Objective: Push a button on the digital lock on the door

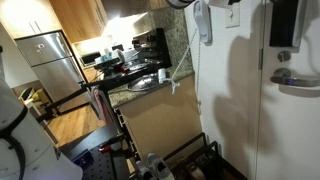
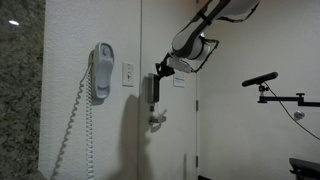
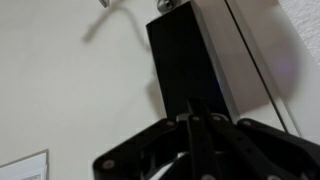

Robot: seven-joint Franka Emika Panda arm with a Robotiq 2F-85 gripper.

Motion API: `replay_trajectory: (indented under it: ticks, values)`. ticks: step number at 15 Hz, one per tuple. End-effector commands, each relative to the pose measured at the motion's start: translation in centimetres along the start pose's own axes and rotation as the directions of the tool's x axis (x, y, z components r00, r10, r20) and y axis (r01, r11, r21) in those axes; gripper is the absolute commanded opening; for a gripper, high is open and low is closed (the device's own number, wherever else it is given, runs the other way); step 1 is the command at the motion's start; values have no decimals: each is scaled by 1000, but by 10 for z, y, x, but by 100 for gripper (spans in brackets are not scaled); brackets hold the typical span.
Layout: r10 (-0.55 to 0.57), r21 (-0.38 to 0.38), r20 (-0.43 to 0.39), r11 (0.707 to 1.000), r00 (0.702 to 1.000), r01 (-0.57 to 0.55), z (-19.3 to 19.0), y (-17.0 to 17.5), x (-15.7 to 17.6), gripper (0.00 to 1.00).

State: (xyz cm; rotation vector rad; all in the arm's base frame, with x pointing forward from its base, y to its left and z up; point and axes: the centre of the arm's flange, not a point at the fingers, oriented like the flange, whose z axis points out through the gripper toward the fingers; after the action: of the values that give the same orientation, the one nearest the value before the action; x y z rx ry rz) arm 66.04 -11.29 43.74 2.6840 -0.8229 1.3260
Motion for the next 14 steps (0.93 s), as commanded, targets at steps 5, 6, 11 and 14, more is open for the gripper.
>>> replay_trajectory:
  ticks: [5,6,11,14]
  values:
    - [8,-6,14,1000,1000,-8,4,-2,7,0]
    - [-3,-3,3,1000,1000,3,2,0,-2,1]
    - [-2,-3,4,1000,1000,2,3,0,-2,1]
    - [-2,-3,4,1000,1000,2,3,0,-2,1]
